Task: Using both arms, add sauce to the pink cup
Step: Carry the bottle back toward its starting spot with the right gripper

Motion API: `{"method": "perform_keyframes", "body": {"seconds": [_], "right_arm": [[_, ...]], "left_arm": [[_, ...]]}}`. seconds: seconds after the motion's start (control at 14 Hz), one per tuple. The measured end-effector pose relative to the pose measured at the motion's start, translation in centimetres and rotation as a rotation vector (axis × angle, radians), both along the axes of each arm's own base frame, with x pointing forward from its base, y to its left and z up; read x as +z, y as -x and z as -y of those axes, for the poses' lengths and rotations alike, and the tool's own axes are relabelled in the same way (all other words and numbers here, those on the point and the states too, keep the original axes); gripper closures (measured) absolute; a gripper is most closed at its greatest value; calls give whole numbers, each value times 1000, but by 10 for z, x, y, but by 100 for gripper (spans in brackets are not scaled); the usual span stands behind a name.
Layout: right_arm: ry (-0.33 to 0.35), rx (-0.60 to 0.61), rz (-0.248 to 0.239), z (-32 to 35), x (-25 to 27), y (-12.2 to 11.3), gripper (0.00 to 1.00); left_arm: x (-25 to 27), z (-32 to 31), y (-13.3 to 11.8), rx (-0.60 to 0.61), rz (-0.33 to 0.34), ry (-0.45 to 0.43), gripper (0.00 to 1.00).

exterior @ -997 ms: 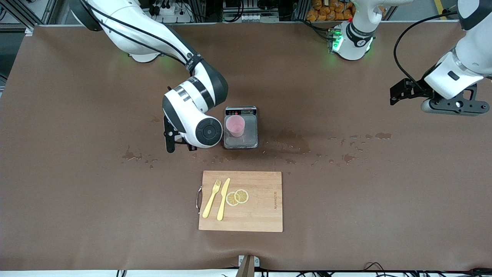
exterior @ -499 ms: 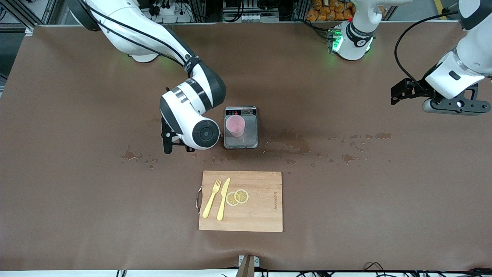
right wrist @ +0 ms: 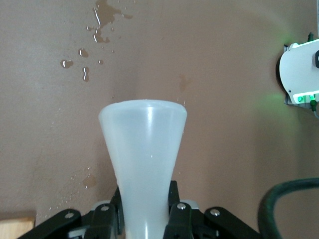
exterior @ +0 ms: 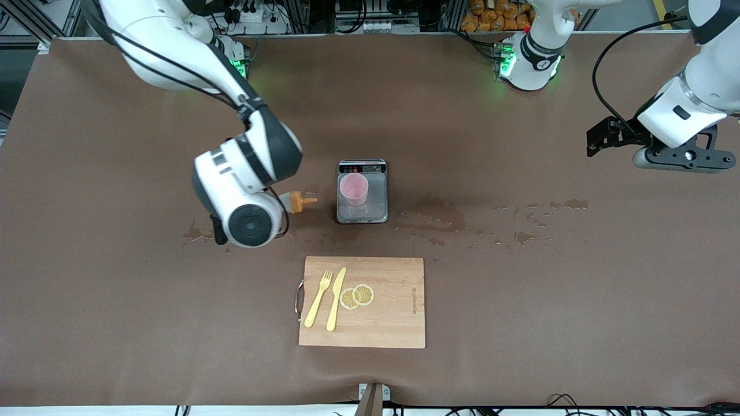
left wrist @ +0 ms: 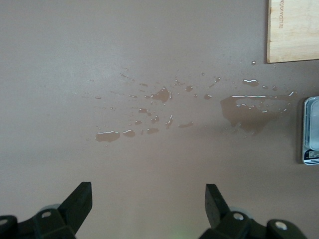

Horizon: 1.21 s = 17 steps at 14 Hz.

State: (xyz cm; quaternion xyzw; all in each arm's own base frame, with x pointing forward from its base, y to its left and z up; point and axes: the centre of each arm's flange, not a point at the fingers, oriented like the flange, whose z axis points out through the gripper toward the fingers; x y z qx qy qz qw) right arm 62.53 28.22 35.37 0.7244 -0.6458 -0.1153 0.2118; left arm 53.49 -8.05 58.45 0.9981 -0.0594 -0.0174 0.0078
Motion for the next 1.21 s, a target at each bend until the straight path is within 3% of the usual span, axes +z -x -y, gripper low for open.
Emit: {"method": "perform_keyframes", "body": {"seconds": [0.5,0.78,1.21], "right_arm": [[-273,-40,-32,86,36,-30,64],[-471,-77,-64,159,45,-43,64],[-734,-113,-65,269,43,-47,64]], "left_arm": [[12,0,6,-1,23,1,0],[13,0,5,-1,26,2,0],[17,1,3,-2,53,6,0]]}}
